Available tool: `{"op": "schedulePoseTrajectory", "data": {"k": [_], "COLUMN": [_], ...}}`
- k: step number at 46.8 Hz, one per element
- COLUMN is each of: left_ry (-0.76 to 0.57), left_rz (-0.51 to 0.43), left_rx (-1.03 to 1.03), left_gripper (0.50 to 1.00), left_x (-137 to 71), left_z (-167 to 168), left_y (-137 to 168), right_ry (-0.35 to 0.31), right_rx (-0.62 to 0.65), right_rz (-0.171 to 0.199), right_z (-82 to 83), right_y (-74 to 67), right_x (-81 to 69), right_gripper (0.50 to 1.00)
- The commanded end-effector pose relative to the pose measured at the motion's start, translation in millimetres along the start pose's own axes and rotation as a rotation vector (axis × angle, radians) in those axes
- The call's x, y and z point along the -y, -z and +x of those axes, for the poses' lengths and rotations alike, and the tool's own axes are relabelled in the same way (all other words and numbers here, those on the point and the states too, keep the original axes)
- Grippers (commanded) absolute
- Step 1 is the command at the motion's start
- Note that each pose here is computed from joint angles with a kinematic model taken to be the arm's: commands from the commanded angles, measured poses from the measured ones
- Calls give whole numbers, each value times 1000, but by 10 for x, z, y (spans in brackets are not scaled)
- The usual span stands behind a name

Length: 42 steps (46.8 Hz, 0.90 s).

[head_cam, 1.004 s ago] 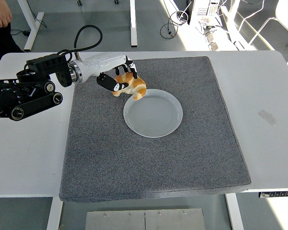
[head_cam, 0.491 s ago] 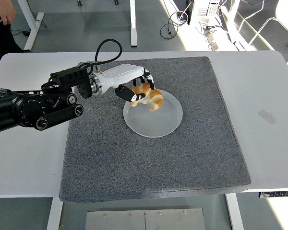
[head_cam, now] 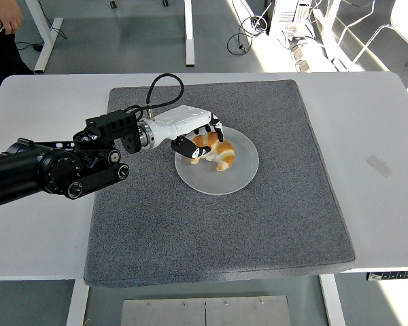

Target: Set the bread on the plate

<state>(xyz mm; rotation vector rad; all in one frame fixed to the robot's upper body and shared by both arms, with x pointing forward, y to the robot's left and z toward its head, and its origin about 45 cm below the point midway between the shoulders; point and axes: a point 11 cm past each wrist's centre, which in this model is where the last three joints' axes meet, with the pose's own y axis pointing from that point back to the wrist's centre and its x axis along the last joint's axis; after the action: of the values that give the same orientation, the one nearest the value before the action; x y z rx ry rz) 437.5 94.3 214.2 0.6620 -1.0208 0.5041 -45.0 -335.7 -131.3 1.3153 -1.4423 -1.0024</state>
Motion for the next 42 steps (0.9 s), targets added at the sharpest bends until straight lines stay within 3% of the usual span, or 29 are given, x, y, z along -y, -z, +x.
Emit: {"op": "schedulePoseTrajectory", "data": {"k": [1,12,14,18,25,34,42], "left_ry": [-5,-5,-8,-19,-32,-29,-157], "left_rz": [10,19,20,24,31,20,28], "left_rx": [-1,-20,-27,-47,-109,-121,-289], "left_gripper": [511,543,576,704,817,880,921], "left_x": [11,12,14,22,29,30,39], "left_z": [-51,-110,-99,-75,-24,14,392], "left_y": [24,47,46,41,39,3,15], "right_ry": [-1,-1,-1,-1,2,1,1], "right_rx": [0,0,0,0,1,0,0], "right_rz": [0,0,0,0,0,0,0], "right_z": [1,1,1,1,-5,0,0], "right_y": [1,1,1,1,1,1,1], "right_x": [0,0,0,0,0,0,0], "right_gripper": [1000,1000,1000,1000,1000,1000,1000]}}
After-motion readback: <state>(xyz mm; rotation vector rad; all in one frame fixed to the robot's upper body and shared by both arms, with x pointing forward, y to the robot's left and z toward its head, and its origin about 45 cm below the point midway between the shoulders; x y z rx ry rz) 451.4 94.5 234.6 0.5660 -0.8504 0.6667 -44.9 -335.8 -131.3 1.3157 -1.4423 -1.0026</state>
